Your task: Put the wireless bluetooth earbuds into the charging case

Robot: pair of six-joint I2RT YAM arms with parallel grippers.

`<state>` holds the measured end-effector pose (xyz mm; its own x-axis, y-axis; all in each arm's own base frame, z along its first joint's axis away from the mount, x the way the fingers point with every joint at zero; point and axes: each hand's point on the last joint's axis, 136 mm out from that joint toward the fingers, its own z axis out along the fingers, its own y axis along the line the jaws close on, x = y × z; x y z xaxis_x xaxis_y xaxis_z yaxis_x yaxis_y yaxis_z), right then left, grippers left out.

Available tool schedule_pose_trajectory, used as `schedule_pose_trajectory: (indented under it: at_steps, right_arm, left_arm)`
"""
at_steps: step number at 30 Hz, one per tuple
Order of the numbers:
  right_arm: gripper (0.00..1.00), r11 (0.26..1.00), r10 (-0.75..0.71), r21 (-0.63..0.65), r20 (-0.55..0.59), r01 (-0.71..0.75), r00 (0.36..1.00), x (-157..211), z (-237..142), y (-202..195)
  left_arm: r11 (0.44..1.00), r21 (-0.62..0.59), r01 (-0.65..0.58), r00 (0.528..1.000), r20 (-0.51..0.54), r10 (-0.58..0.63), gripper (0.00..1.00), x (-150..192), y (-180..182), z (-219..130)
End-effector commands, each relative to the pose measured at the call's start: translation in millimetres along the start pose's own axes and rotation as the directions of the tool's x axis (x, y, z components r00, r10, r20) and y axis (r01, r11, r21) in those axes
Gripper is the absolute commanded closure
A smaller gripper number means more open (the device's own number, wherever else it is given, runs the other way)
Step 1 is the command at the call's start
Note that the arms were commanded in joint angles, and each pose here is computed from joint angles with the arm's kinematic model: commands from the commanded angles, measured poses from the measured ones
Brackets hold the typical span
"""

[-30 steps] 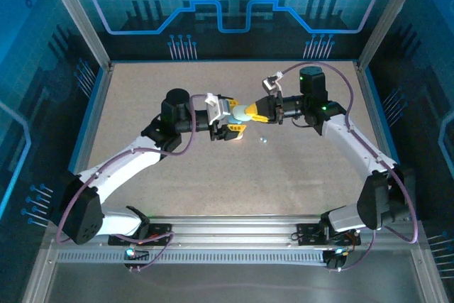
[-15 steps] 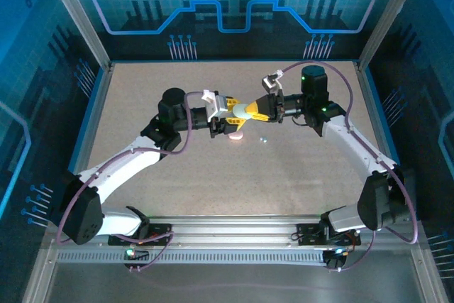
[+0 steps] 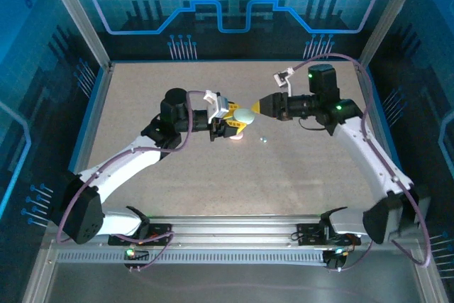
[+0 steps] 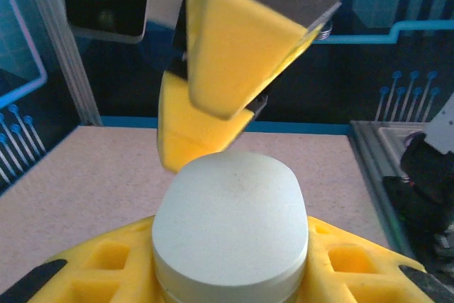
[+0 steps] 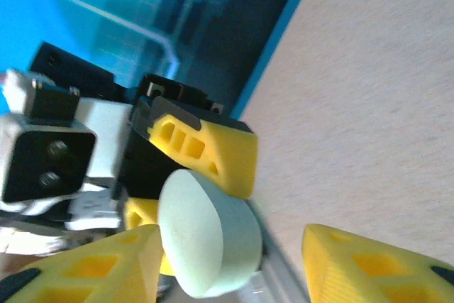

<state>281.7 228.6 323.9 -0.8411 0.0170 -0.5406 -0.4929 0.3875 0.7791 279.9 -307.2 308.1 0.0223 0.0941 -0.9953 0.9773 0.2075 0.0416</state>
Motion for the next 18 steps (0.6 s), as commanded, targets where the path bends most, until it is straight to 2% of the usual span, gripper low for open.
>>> schedule_pose_trajectory:
  at_steps: [1, 5, 8, 12, 18]
  right_arm:
    - [0.43, 0.92, -0.321, 0.248, 0.025, 0.305, 0.947, 2.7, -23.3, -14.5]
    - [0.43, 0.742, -0.622, 0.298, -0.03, 0.601, 0.783, 18.9, -20.4, -8.6]
    - [0.43, 0.652, -0.717, 0.301, -0.053, 0.696, 0.695, 23.8, -15.5, 0.1]
    - [0.43, 0.633, -0.735, 0.313, -0.044, 0.708, 0.677, 19.4, -13.9, 5.0]
    - [0.44, 0.633, -0.73, 0.34, -0.036, 0.695, 0.682, 13.6, -14.1, 2.5]
  left_arm:
    - [0.996, 0.067, 0.058, 0.998, 0.019, -0.06, 0.75, -14.3, -7.6, 3.4]
    - [0.992, 0.091, 0.087, 0.995, 0.035, -0.091, 0.75, -20.1, -11.0, 6.5]
    - [0.987, 0.125, 0.103, 0.994, 0.027, -0.107, 0.75, -22.0, -15.2, 9.4]
    - [0.984, 0.15, 0.1, 0.994, 0.026, -0.105, 0.75, -23.1, -20.5, 11.7]
    - [0.979, 0.182, 0.093, 0.995, 0.022, -0.098, 0.75, -24.9, -27.1, 11.9]
